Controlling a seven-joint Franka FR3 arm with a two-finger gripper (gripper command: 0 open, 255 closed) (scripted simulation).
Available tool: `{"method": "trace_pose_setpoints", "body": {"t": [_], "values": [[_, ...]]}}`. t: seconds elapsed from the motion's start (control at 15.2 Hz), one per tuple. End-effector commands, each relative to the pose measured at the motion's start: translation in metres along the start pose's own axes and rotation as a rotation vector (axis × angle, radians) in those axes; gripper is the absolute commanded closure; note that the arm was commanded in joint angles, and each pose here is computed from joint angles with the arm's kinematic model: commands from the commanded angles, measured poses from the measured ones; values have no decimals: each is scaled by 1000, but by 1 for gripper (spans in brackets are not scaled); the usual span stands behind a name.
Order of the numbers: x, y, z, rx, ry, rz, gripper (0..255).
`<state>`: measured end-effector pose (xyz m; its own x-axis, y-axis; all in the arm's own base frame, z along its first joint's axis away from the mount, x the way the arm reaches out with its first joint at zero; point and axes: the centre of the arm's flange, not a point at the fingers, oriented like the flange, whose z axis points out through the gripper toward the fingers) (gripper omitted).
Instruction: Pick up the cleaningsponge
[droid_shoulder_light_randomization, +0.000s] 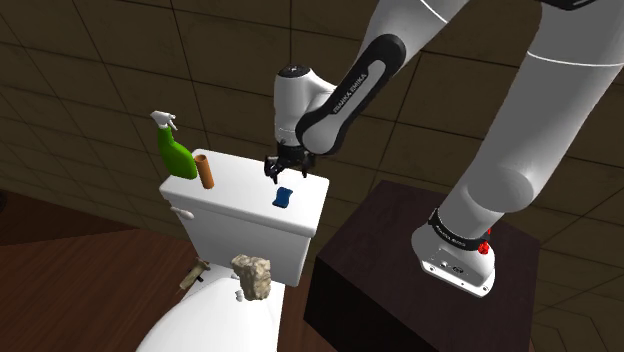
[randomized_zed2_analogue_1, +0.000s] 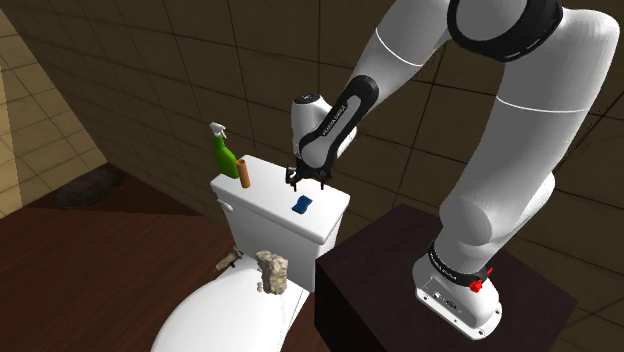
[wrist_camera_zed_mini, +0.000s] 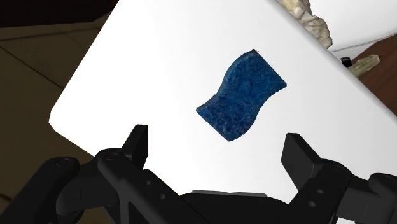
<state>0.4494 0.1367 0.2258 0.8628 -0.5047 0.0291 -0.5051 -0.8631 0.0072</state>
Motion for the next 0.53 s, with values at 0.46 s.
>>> {"method": "trace_pose_setpoints", "body": {"t": [0.46], "values": [[9, -15, 60, -2, 14, 44, 0]]}}
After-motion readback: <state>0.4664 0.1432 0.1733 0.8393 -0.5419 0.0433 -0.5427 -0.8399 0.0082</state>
